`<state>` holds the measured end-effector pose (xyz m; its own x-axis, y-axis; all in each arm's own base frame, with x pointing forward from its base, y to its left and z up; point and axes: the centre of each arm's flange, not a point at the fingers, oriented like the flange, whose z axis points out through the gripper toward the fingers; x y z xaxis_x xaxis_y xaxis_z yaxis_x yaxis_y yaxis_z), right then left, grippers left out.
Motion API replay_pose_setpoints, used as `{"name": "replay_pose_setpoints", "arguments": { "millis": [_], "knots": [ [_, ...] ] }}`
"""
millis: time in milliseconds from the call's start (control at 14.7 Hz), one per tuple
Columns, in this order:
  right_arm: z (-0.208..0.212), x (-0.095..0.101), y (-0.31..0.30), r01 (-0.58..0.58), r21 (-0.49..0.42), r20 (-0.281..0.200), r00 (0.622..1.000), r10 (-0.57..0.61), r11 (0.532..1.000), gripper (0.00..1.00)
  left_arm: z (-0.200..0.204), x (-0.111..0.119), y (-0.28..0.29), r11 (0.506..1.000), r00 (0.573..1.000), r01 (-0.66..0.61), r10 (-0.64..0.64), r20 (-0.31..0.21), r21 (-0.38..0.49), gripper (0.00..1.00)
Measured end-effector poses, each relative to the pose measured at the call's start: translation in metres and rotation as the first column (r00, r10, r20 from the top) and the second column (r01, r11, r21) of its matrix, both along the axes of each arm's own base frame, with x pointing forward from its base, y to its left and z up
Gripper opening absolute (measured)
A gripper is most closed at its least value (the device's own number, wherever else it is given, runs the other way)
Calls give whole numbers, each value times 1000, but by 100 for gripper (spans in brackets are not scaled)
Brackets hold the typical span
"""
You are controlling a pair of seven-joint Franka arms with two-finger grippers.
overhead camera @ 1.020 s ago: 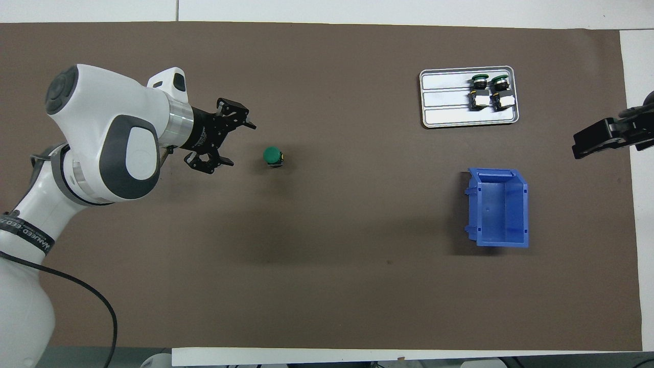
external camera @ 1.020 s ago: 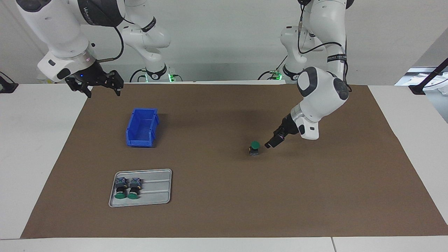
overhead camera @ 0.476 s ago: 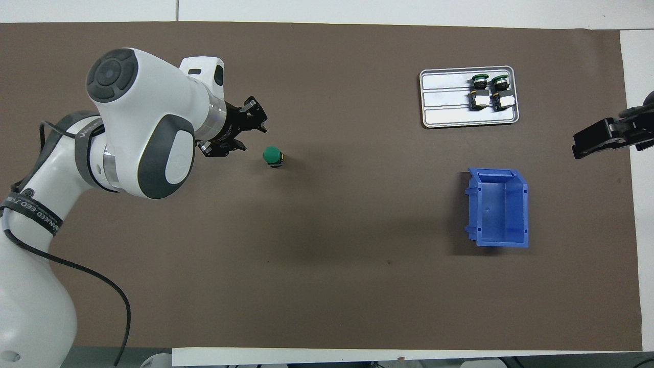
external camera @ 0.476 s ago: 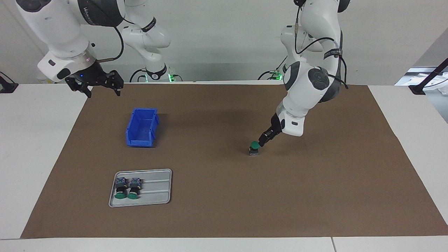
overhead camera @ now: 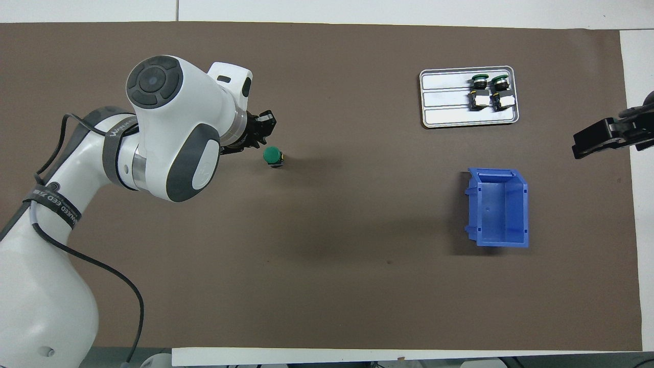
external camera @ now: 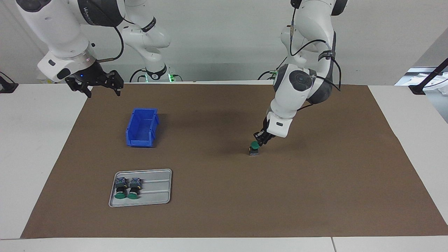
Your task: Place and press button with both arms
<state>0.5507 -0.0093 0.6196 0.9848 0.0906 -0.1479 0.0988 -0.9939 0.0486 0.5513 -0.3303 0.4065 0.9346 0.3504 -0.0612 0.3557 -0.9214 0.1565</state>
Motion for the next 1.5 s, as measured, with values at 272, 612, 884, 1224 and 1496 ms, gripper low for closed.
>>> {"name": "replay_pose_setpoints", "arguments": {
  "millis": [272, 612, 884, 1224, 1496],
  "knots": [
    [0, 0, 0, 0, 0, 0, 1000, 0, 1000, 100, -8, -7, -13, 1000, 1000, 29, -29, -9, 6, 1],
    [0, 0, 0, 0, 0, 0, 1000, 0, 1000, 100, -19, -13, -24, 999, 999, 48, -47, -25, 15, 1],
    [0, 0, 0, 0, 0, 0, 1000, 0, 1000, 100, -30, -12, -24, 999, 998, 48, -47, -39, 24, 1],
    [0, 0, 0, 0, 0, 0, 1000, 0, 1000, 100, -35, -13, -23, 999, 998, 45, -44, -40, 25, 1],
    [0, 0, 0, 0, 0, 0, 1000, 0, 1000, 100, -36, -13, -22, 997, 997, 73, -73, -35, 25, 1]
  ]
}}
